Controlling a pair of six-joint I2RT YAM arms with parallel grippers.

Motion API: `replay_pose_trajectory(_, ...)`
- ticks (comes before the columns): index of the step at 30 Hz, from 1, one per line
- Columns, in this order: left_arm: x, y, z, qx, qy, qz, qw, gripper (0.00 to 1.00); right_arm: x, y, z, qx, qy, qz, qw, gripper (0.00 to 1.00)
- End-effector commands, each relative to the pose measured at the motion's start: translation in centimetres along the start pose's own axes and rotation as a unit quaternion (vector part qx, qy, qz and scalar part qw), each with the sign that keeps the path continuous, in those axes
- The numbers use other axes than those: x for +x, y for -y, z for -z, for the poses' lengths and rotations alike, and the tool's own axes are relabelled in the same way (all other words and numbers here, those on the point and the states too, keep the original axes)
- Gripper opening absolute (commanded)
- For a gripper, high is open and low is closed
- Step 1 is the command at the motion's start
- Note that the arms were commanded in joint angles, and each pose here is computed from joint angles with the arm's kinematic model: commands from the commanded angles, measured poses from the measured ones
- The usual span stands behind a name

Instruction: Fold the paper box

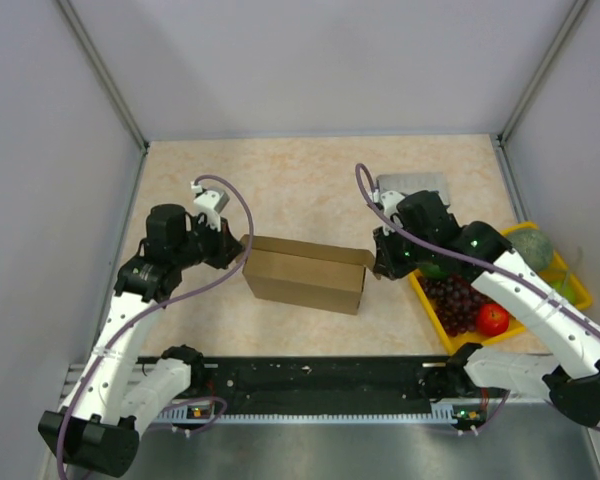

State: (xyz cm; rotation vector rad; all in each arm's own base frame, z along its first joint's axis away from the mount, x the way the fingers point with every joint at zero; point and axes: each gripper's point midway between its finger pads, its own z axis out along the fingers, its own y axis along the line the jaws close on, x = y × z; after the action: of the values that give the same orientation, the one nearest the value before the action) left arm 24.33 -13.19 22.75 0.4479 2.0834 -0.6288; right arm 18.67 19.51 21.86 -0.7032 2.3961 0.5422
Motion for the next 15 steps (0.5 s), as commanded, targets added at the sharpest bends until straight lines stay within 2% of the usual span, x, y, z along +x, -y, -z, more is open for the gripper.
replay_pose_trajectory(1,0.3,0.4,0.0,0.003,-0.001,0.039,0.999,0.0,-1.5,-1.8,0.5,-0.003,0.022,-0.05,0.998,0.0)
replay_pose_trajectory(9,0.6,1.0,0.3,0.003,0.021,0.105,0.994,0.0,-1.7,-0.8,-0.3,0.071,0.03,-0.182,0.98,0.0)
replay_pose_trajectory(15,0.6,1.4,0.9,0.002,0.025,0.123,0.992,0.0,-3.1,-0.4,0.2,0.101,0.068,-0.227,0.966,0.0)
